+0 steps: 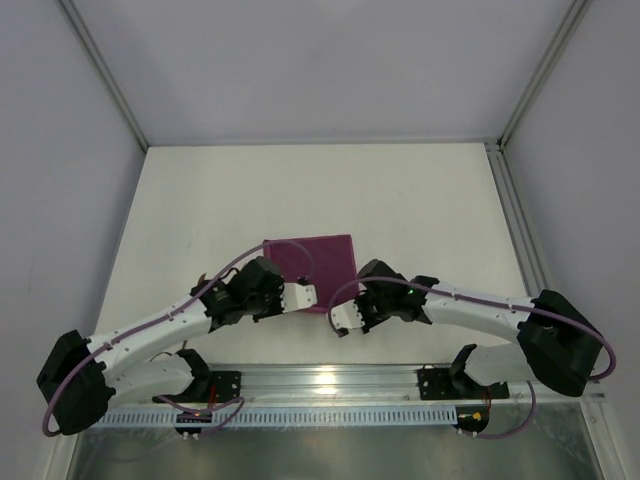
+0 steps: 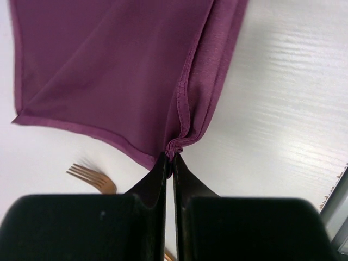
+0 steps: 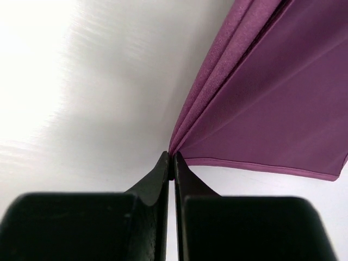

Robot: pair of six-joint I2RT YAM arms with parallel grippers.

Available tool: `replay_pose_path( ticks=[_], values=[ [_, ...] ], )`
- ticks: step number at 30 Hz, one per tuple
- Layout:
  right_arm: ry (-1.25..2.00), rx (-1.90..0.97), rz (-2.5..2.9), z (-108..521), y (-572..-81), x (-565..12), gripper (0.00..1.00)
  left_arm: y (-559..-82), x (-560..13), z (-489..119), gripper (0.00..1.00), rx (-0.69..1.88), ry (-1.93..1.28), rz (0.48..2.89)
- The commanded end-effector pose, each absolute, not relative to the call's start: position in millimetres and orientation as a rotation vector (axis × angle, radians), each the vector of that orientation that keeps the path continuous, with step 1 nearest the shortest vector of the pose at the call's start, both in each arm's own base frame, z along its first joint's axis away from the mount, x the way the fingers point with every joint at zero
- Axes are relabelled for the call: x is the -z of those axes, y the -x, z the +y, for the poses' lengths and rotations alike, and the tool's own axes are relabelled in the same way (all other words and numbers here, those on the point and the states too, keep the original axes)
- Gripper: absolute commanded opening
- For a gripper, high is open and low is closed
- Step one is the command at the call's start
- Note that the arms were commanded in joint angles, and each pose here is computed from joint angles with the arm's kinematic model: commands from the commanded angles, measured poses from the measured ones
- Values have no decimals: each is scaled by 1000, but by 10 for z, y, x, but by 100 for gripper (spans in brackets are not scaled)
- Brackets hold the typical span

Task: Fold the napkin into a case and place the utensils inside
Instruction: Pick up the upper triangle-folded napkin from the center of the board, then turn over the upper triangle folded napkin at the center of the board.

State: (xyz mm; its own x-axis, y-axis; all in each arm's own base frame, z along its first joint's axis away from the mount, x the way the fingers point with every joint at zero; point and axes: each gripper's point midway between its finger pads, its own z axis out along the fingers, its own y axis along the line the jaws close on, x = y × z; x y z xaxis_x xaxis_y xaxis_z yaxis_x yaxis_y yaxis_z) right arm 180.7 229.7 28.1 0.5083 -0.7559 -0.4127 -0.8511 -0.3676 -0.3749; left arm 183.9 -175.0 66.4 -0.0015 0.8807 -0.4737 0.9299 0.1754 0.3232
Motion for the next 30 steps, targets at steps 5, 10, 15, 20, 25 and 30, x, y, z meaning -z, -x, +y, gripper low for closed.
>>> replay_pose_path(
  ticks=[5, 10, 15, 20, 25, 30],
  values=[
    [2114, -421, 1381, 2370, -1593, -781, 3, -2101, -1277, -1751, 0, 98, -1449, 1936],
    [1955, -539, 1399, 2476, -1594, -1144, 3, -2281, -1611, -1698, 0, 58, -1311, 1941],
    [1784, -585, 1459, 2562, -1727, -1516, 3, -2465, -1862, -1589, 0, -21, -1168, 1940],
    [1647, -663, 1515, 2743, -1830, -1814, 3, -2796, -2238, -1368, 0, -211, -970, 1886],
    [1472, -762, 1563, 2970, -1944, -2083, 3, -3059, -2672, -1337, 0, -274, -805, 1793],
    [1302, -838, 1608, 3163, -2098, -2393, 3, -3236, -2837, -1292, 0, -325, -726, 1759]
  ],
)
